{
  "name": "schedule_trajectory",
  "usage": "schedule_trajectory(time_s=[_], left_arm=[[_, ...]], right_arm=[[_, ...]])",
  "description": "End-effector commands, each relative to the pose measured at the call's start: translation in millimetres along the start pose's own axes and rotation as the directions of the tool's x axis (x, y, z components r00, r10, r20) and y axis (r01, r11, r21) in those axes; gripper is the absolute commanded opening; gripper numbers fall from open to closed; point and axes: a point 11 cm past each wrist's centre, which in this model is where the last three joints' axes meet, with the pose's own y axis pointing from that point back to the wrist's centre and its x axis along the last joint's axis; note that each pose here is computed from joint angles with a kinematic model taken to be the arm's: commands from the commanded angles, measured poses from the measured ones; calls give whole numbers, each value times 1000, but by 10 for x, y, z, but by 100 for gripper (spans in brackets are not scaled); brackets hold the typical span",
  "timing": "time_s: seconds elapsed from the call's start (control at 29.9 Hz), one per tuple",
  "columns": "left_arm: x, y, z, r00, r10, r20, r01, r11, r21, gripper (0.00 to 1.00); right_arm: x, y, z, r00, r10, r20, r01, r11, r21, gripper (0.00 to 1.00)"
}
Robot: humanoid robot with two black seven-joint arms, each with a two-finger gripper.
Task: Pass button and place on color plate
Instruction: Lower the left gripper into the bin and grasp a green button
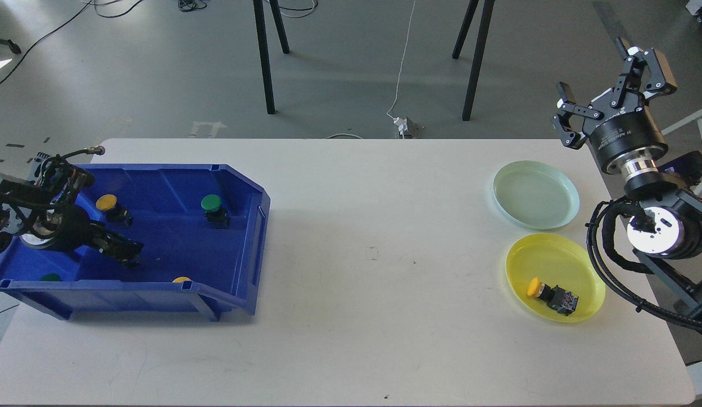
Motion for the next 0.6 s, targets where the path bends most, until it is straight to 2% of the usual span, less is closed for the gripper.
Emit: schedule_trajectory(time_s=[0.0, 0.27, 0.57], left_arm=[[-48, -59, 3, 1000, -24, 2, 24, 1000, 7, 97], [-33, -98, 26, 1000, -25, -1, 25, 1000, 4, 95], [-26, -125, 13, 1000, -27, -8, 27, 1000, 13, 84]], right_arm=[[4, 5, 5, 1000, 1, 0, -1, 1000, -1, 97], [20, 22, 23, 1000, 5, 0, -5, 1000, -6, 97], [43, 43, 46, 1000, 10, -1, -10, 1000, -11, 97]])
